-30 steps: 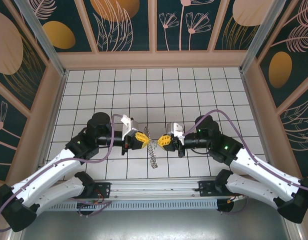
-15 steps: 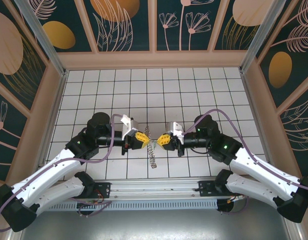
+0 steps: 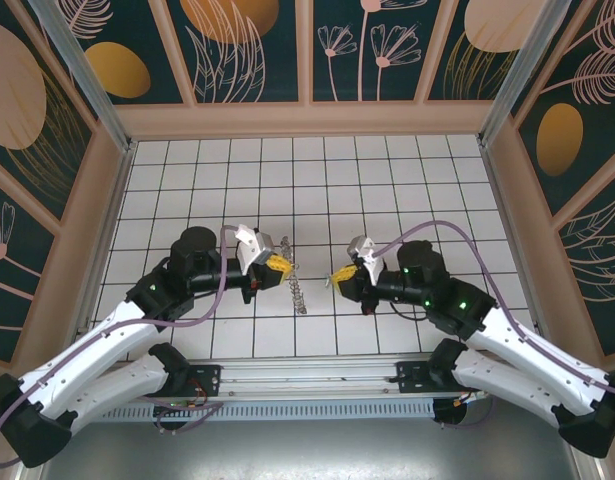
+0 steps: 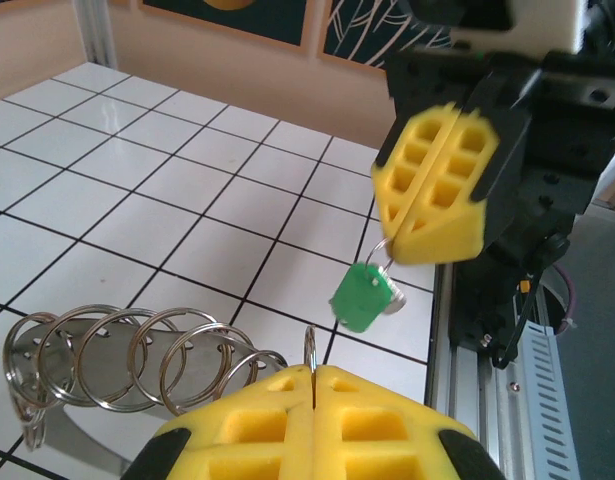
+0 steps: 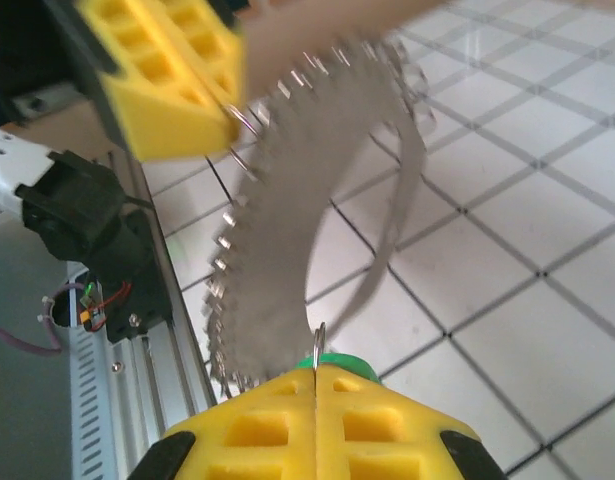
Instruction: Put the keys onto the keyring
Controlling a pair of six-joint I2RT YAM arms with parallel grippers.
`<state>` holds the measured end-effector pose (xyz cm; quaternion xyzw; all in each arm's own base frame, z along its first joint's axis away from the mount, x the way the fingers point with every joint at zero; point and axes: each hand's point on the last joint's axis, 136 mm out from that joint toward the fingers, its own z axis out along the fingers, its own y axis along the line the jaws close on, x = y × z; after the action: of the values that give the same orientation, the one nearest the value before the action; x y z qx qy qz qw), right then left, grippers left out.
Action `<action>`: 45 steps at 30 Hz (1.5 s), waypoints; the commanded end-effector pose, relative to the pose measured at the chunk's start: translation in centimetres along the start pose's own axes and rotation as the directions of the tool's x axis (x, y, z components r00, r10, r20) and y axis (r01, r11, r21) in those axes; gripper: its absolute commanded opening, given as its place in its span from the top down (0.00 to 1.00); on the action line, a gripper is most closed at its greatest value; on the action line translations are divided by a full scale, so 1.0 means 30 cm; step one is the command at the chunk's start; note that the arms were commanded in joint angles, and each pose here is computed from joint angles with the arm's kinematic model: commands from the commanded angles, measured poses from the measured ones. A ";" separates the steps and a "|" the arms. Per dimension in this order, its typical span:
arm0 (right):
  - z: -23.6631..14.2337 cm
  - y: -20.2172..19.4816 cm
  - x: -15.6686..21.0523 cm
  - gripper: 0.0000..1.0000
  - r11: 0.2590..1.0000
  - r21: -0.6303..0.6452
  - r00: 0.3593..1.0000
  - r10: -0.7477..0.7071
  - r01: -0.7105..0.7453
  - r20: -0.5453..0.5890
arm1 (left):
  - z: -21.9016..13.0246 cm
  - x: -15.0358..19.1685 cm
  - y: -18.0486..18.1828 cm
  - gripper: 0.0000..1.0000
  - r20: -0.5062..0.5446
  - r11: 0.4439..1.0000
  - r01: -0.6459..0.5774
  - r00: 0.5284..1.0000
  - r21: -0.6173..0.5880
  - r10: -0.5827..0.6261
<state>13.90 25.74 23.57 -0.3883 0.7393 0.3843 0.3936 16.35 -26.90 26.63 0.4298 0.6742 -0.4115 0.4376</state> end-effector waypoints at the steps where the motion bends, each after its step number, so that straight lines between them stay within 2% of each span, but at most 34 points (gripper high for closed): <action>1: 0.050 -0.074 0.115 1.00 0.979 0.096 0.974 0.189 -0.178 -0.127 | -0.033 -0.084 -0.010 1.00 0.070 0.999 -0.041 0.997 -0.016 0.042; 7: 0.151 -0.153 0.249 1.00 0.937 0.199 0.904 0.335 -0.289 -0.267 | -0.061 -0.106 -0.011 1.00 0.100 0.998 -0.040 0.994 -0.045 0.044; 14: 0.219 -0.244 0.379 1.00 0.902 0.317 0.833 0.404 -0.294 -0.377 | -0.073 -0.113 0.003 1.00 0.102 0.996 -0.032 0.994 -0.082 0.041; 20: 0.265 -0.306 0.435 1.00 0.892 0.373 0.791 0.413 -0.254 -0.451 | -0.074 -0.116 0.010 1.00 0.099 0.996 -0.019 0.995 -0.093 0.028; 32: 0.353 -0.377 0.462 1.00 0.901 0.386 0.767 0.389 -0.199 -0.510 | -0.072 -0.094 0.037 1.00 0.067 0.991 -0.005 0.998 -0.134 0.014; 45: 0.372 -0.413 0.493 1.00 0.900 0.395 0.755 0.387 -0.184 -0.529 | -0.069 -0.099 0.030 1.00 0.075 0.993 0.002 0.997 -0.119 0.007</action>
<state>21.16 26.32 2.83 -0.2979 0.9296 0.1795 0.1217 17.37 -25.25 27.62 0.3940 0.6971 -0.3742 0.4678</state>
